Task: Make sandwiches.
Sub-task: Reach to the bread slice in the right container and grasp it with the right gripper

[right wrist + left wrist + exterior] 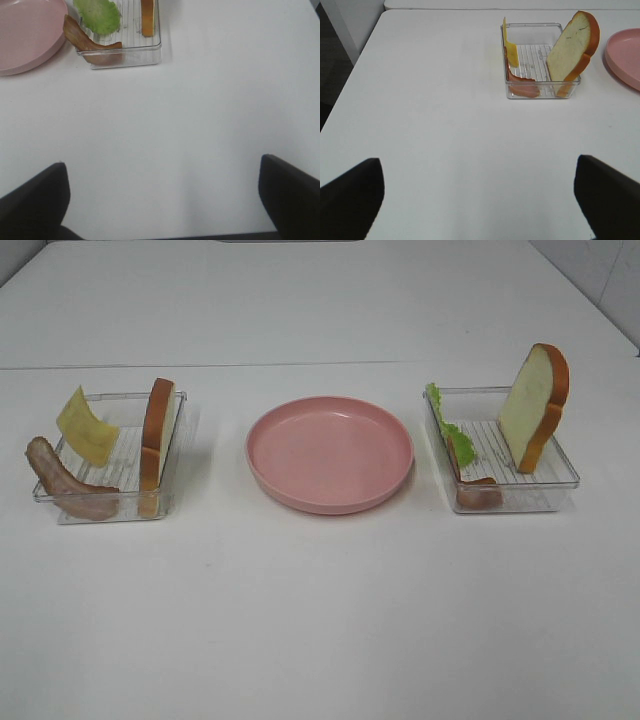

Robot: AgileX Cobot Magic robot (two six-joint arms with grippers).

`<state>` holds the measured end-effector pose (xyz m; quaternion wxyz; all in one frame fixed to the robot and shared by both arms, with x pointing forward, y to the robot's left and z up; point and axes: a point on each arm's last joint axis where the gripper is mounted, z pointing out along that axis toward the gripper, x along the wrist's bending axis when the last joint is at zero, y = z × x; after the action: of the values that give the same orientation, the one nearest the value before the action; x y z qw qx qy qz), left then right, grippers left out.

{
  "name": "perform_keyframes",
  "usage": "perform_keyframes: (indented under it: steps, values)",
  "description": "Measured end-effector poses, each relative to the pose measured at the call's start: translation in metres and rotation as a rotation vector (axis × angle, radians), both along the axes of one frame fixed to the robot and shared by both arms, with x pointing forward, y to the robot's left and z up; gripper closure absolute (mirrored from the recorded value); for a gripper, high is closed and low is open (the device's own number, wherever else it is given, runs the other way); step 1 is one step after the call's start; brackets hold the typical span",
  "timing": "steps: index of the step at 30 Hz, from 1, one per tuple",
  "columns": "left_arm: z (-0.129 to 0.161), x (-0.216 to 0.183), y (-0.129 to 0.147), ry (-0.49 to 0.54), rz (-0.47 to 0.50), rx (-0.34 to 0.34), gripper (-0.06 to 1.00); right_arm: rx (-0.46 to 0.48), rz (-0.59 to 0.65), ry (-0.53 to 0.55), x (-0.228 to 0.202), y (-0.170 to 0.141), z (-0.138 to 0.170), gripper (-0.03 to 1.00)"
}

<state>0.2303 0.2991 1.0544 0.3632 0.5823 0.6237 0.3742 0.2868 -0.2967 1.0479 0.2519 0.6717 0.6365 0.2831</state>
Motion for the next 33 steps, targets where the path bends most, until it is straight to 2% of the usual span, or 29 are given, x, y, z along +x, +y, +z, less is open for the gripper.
perform_keyframes:
  steps: [1,3,4,6,8,9,11,14,15,17,19,20,22,29,33]
  values:
    - [0.000,0.000,0.000,0.000,0.000,0.000,-0.03,0.034,-0.006,0.056,0.025,0.002,0.006,0.01]
    - [0.000,0.000,0.000,0.000,0.000,0.000,-0.03,0.044,-0.007,0.076,0.036,0.003,0.008,0.01]
    - [0.000,0.000,0.000,0.000,0.000,0.000,-0.03,0.055,-0.009,0.123,0.062,0.004,0.014,0.01]
    - [0.000,0.000,0.000,0.000,0.000,0.000,-0.03,0.056,-0.010,0.153,0.077,0.004,0.016,0.01]
    - [0.000,0.000,0.000,0.000,0.000,0.000,-0.03,0.055,-0.013,0.241,0.125,0.004,0.022,0.01]
    - [0.000,0.000,0.000,0.000,0.000,0.000,-0.03,0.055,-0.013,0.241,0.125,0.004,0.022,0.01]
    - [0.000,0.000,0.000,0.000,0.000,0.000,-0.03,0.060,-0.014,0.325,0.189,0.005,0.027,0.01]
    - [0.000,0.000,0.000,0.000,0.000,0.000,-0.03,0.060,-0.013,0.346,0.206,0.006,0.028,0.01]
    - [0.000,0.000,0.000,0.000,0.000,0.000,-0.03,0.058,-0.010,0.391,0.237,0.006,0.026,0.01]
    - [0.000,0.000,0.000,0.000,0.000,0.000,-0.03,0.056,-0.007,0.404,0.253,0.006,0.027,0.01]
    - [0.000,0.000,0.000,0.000,0.000,0.000,-0.03,0.050,0.007,0.432,0.305,0.007,0.030,0.01]
    - [0.000,0.000,0.000,0.000,0.000,0.000,-0.03,0.050,0.007,0.432,0.305,0.007,0.030,0.01]
    - [0.000,0.000,0.000,0.000,0.000,0.000,-0.03,0.045,0.017,0.458,0.339,0.007,0.025,0.01]
    - [0.000,0.000,0.000,0.000,0.000,0.000,-0.03,0.029,0.025,0.442,0.391,0.007,0.017,0.01]
    - [0.000,0.000,0.000,0.000,0.000,0.000,-0.03,0.025,0.024,0.443,0.419,0.007,-0.003,0.01]
